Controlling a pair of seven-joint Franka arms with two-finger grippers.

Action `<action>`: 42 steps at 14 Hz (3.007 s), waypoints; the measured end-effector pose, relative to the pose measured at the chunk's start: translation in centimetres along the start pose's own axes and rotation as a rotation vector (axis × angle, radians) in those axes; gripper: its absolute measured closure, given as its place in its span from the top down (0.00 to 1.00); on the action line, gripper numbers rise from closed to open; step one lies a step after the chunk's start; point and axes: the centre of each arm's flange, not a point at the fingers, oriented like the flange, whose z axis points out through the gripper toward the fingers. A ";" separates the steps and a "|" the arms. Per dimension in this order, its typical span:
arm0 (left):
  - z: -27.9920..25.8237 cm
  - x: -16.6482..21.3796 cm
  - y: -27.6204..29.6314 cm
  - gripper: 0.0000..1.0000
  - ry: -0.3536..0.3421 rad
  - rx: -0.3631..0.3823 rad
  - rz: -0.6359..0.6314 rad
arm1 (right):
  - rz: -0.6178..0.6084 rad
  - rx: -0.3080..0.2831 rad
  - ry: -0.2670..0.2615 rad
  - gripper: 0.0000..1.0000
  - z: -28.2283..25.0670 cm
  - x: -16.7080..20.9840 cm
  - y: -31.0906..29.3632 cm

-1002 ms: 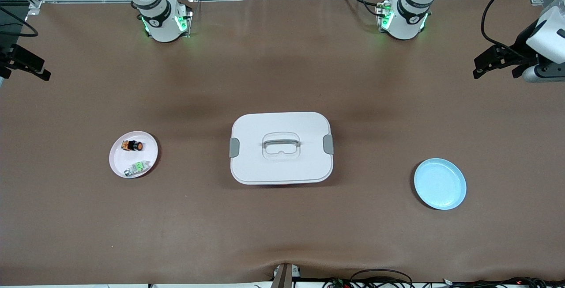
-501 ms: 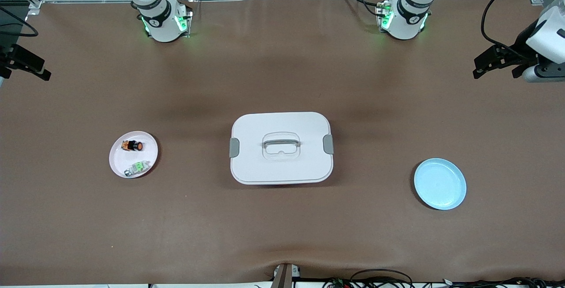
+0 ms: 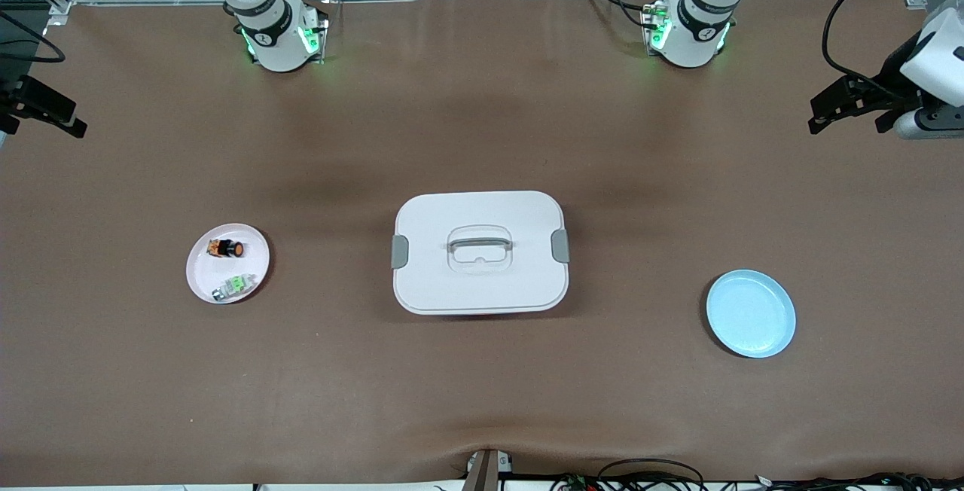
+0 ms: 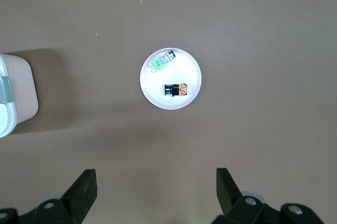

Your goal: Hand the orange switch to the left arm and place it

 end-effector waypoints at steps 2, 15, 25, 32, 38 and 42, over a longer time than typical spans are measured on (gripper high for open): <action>0.0 0.0 0.0 1.00 0.000 0.000 0.000 | 0.001 0.000 0.025 1.00 0.0 0.5 0.1; 0.0 0.2 0.0 1.00 0.000 -0.001 0.001 | 0.013 -0.016 -0.076 1.00 9.1 6.1 0.7; 0.0 0.3 0.0 1.00 0.000 -0.001 0.001 | 0.004 -0.009 -0.165 1.00 17.6 9.6 3.9; 0.2 0.4 -0.1 1.00 -0.002 -0.001 -0.002 | 0.007 0.030 -0.160 1.00 23.9 9.7 4.1; 0.4 0.5 -0.2 1.00 -0.006 -0.001 -0.003 | 0.017 0.025 -0.111 1.00 30.2 8.7 4.3; 0.6 0.6 -0.2 1.00 -0.010 -0.001 -0.003 | 0.024 0.018 -0.099 1.00 35.8 6.9 4.5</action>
